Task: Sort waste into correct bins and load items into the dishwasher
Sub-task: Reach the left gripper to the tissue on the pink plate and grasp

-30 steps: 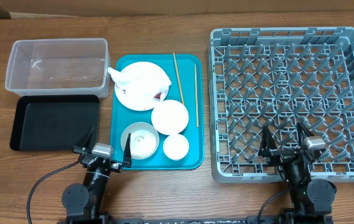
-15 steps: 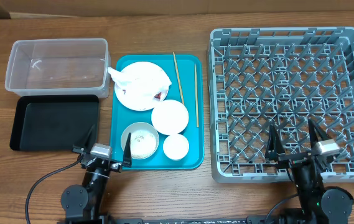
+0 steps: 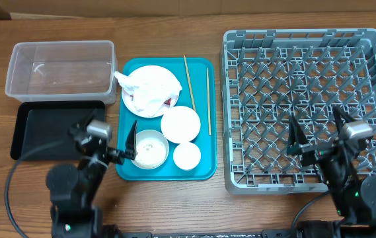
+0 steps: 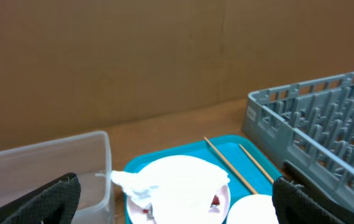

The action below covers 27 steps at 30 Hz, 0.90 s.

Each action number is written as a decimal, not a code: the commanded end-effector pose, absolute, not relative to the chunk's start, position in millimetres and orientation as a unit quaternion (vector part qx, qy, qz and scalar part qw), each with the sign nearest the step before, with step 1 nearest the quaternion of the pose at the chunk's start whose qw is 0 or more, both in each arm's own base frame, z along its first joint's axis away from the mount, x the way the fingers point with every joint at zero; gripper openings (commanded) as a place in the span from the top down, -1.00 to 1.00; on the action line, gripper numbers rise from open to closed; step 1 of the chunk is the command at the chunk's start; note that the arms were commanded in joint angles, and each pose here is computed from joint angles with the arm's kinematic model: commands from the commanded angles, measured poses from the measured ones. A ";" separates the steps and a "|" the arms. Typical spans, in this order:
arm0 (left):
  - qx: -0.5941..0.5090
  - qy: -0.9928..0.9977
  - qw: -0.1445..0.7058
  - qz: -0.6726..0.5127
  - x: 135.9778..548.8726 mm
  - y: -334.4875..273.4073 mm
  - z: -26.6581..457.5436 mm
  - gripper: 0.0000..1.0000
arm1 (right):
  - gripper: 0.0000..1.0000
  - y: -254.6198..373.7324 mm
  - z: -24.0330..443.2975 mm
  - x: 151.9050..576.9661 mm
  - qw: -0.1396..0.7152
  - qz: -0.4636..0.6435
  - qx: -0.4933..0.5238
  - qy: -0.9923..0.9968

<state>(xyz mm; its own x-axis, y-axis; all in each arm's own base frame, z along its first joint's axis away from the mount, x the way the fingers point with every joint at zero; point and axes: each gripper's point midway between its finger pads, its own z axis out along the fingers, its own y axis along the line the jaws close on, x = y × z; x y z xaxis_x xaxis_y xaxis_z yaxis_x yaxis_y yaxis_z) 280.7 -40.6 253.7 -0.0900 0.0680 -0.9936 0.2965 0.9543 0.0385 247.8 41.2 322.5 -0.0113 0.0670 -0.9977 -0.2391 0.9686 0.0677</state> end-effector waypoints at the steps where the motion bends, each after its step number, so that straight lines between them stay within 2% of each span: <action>1: 0.142 0.741 0.646 -0.115 301.2 -49.8 283.2 -1.00 | -1.00 42.4 348.5 253.1 0.698 0.110 -0.066 0.705; 16: 0.120 0.860 0.469 -0.159 394.9 -46.0 335.8 -1.00 | -1.00 43.6 341.5 310.1 0.567 0.094 -0.089 0.813; 20: 0.093 0.905 0.390 -0.140 404.7 -37.5 326.8 -1.00 | -1.00 50.0 332.3 325.8 0.516 0.117 -0.092 0.844; 27: 0.067 0.926 0.299 -0.221 418.8 -57.6 280.9 -0.99 | -1.00 84.3 304.1 328.6 0.451 0.219 -0.130 0.856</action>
<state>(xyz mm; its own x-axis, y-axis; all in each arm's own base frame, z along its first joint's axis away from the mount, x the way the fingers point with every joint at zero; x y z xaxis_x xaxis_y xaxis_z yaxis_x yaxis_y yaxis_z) 410.8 -44.4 293.6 -0.7763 0.0183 -0.6301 0.2542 0.9237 -0.2864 330.8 65.9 294.7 -0.5655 -0.0236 -0.8244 -0.3282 0.9235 0.1987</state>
